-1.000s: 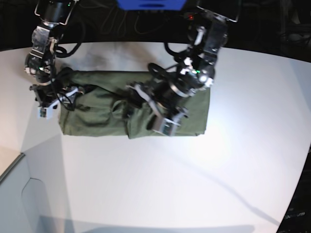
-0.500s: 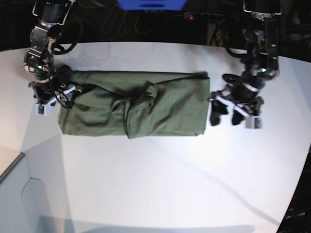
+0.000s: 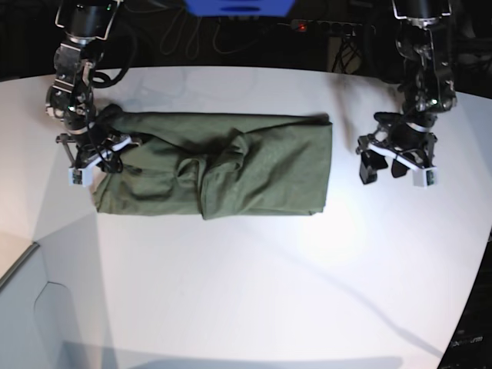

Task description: Layout the t-shirt on the table in an organized manner, then fold the t-shirt properly

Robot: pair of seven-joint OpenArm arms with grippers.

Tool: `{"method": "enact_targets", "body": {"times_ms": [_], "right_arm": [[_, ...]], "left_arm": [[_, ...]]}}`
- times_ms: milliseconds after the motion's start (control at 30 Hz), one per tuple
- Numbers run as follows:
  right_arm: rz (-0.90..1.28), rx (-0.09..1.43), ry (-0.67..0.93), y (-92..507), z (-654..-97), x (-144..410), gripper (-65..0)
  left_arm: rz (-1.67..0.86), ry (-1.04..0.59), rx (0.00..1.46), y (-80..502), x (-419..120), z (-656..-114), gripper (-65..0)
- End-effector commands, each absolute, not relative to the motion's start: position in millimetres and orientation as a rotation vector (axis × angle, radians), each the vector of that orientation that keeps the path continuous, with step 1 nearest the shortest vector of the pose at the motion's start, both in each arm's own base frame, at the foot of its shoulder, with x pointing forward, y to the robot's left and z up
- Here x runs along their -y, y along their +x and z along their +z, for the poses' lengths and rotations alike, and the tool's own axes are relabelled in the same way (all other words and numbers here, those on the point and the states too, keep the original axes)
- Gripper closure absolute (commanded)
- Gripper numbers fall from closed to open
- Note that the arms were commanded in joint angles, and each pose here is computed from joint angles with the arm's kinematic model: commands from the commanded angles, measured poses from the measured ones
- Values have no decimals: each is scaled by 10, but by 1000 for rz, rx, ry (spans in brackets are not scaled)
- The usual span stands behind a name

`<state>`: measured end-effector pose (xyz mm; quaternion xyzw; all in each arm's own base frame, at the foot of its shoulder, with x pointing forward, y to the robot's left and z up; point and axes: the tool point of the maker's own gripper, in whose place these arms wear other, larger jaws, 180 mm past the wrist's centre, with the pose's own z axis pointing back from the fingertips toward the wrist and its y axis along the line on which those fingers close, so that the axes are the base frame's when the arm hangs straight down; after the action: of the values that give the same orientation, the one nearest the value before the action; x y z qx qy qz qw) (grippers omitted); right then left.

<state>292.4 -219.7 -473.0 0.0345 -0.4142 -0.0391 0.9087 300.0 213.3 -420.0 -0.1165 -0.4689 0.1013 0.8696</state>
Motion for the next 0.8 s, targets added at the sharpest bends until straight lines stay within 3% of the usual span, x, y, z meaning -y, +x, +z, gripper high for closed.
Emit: {"method": "enact_targets", "body": {"times_ms": [0, 467, 767], "right_arm": [[-65, 851, 63, 2940, -4704, 2219, 0], [73, 1114, 128, 3133, -3741, 1676, 0], [299, 1221, 256, 3123, -3241, 772, 0]], "left_arm": [[209, -249, 1025, 3059, -2152, -4089, -431], [203, -252, 1020, 3056, -2130, -4102, -431], [185, -291, 960, 3126, -1950, -4321, -432]]}}
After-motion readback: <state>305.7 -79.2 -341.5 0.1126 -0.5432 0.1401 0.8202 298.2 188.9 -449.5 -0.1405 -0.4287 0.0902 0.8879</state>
